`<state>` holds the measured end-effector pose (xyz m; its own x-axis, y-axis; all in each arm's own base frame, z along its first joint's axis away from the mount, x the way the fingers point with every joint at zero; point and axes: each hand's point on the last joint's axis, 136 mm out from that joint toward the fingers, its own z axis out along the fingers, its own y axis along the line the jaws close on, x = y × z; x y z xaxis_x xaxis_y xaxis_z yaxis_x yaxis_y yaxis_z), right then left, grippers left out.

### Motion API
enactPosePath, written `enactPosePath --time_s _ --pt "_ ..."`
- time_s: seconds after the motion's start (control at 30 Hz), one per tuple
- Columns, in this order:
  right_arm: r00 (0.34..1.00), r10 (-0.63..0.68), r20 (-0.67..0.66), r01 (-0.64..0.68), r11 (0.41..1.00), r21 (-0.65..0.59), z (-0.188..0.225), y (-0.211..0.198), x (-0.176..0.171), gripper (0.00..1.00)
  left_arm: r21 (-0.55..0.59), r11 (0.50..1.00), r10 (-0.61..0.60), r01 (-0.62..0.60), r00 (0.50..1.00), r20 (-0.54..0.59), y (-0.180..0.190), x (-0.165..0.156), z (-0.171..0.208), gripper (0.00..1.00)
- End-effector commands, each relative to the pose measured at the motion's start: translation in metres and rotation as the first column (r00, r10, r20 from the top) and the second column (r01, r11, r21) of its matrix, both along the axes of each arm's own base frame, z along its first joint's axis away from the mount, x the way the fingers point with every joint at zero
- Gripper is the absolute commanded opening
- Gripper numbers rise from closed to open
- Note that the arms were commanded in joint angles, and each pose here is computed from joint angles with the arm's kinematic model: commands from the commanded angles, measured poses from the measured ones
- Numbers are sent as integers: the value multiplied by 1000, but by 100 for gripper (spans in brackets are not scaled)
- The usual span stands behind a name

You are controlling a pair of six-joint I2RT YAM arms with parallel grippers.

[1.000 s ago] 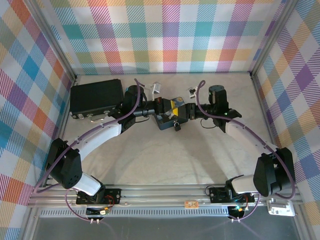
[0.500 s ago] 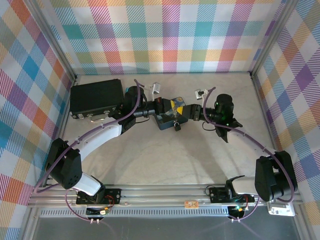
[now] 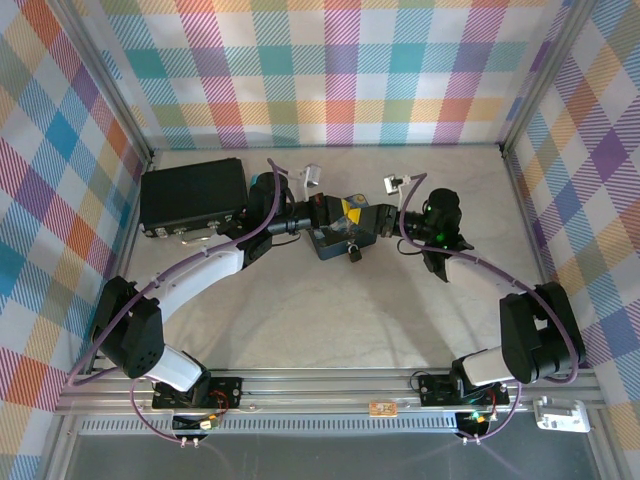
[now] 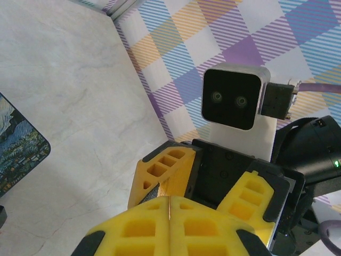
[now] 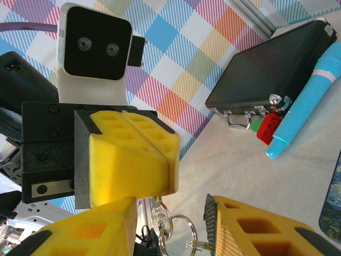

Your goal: Unlock the padlock with the key

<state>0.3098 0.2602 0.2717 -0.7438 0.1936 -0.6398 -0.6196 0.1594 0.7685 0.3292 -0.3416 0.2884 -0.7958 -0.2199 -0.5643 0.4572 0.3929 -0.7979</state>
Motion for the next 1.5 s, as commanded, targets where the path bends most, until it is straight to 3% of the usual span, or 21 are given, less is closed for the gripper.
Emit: enactPosePath --time_s 0.0,0.3,0.5,1.07,1.23,1.47 --pt "998 53 19 -53 998 20 3 8 -13 39 -48 999 10 -7 999 50 2 -5 22 0" --pt "999 46 17 -46 999 23 4 6 -20 39 -55 998 38 -36 998 46 4 -1 21 0" --pt "1000 2 17 -2 1000 15 0 3 -16 28 -66 997 50 -48 998 41 6 -2 20 0" --pt "1000 -26 8 25 998 57 2 6 2 29 -76 996 49 -47 998 30 7 -4 19 0" --pt "1000 -24 5 24 997 75 4 7 4 35 -77 996 51 -49 998 24 8 -5 16 0" --pt "1000 -12 -5 12 997 70 1 8 3 9 -85 995 60 -58 998 28 9 -5 18 0"
